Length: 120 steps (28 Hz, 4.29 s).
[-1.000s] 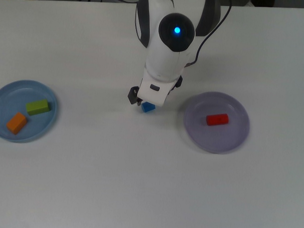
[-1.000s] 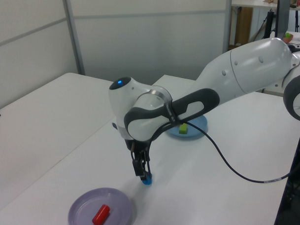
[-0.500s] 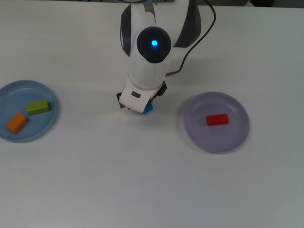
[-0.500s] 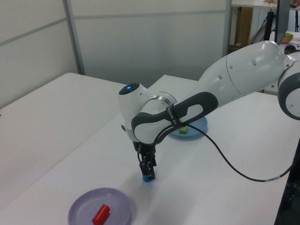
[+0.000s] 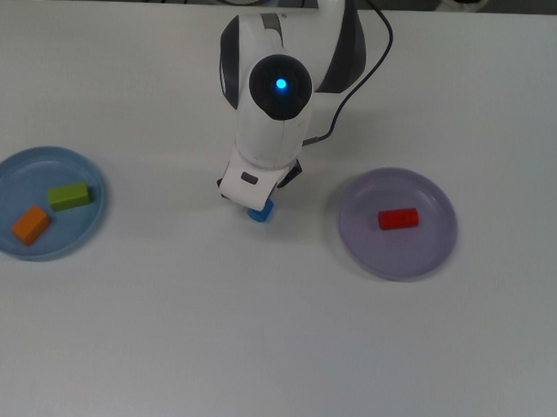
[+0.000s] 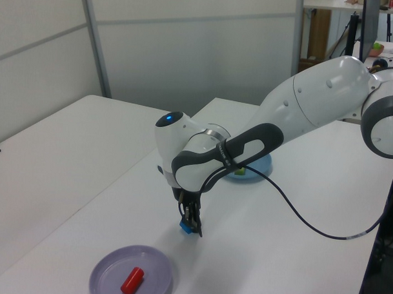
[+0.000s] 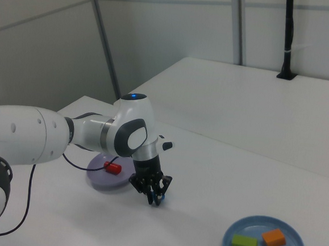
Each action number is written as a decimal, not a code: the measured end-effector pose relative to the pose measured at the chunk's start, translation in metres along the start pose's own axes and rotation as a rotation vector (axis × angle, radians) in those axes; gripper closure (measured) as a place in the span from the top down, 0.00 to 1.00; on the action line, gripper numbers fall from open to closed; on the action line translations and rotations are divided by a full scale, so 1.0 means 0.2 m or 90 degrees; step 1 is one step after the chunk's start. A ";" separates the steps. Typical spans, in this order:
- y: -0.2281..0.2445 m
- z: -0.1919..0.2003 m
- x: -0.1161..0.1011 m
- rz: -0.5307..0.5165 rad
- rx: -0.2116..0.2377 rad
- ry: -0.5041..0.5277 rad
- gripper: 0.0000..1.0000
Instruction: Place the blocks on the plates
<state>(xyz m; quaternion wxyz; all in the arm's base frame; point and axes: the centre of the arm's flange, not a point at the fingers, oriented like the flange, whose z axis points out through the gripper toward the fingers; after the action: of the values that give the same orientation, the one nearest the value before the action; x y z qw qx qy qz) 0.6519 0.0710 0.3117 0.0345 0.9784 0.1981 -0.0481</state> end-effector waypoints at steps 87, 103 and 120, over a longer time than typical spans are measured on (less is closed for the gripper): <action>-0.84 -0.21 0.29 0.127 0.015 0.094 0.74; -0.41 -0.61 0.18 0.210 -0.009 0.101 1.00; 0.15 -1.08 -0.29 0.334 -0.077 0.051 1.00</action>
<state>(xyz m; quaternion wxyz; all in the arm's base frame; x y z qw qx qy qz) 0.6287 0.0396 0.5344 0.0960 0.9936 -0.0584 0.0131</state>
